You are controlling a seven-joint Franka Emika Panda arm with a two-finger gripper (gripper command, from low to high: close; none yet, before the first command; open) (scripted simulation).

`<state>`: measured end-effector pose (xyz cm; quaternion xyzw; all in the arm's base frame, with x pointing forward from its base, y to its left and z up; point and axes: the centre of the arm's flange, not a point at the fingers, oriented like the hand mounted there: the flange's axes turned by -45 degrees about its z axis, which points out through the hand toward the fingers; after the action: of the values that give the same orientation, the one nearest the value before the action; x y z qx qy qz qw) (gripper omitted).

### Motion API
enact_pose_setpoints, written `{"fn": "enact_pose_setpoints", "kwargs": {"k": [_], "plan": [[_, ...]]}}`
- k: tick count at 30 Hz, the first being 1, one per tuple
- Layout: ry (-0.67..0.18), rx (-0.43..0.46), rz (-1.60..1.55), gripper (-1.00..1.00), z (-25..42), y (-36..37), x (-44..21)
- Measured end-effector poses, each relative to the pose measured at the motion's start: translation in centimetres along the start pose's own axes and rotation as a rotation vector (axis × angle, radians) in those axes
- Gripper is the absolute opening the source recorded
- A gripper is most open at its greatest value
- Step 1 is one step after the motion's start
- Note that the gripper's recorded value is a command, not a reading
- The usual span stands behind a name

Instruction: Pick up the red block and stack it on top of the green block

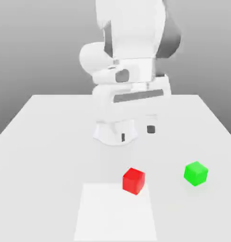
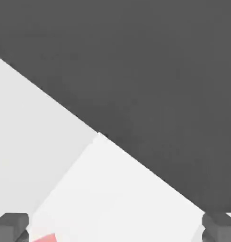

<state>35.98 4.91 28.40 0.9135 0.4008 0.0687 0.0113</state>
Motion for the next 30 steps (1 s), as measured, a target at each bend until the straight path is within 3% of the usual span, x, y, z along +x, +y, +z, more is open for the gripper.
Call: {"fn": "enact_pose_setpoints", "kwargs": {"k": [3,8,9,16,24,30], "plan": [[-0.085,0.068,-0.141,0.0,7.1,-3.1,-2.4],[-0.108,0.086,-0.179,0.0,12.3,-4.3,-3.7],[-0.11,0.086,-0.18,-1.0,13.0,-4.4,-3.9],[-0.111,0.087,-0.18,-1.0,13.2,-4.4,-3.9],[-0.11,0.088,-0.18,-1.0,7.6,-4.0,-3.2],[-0.107,0.09,-0.294,-1.0,5.2,-11.7,4.2]]}}
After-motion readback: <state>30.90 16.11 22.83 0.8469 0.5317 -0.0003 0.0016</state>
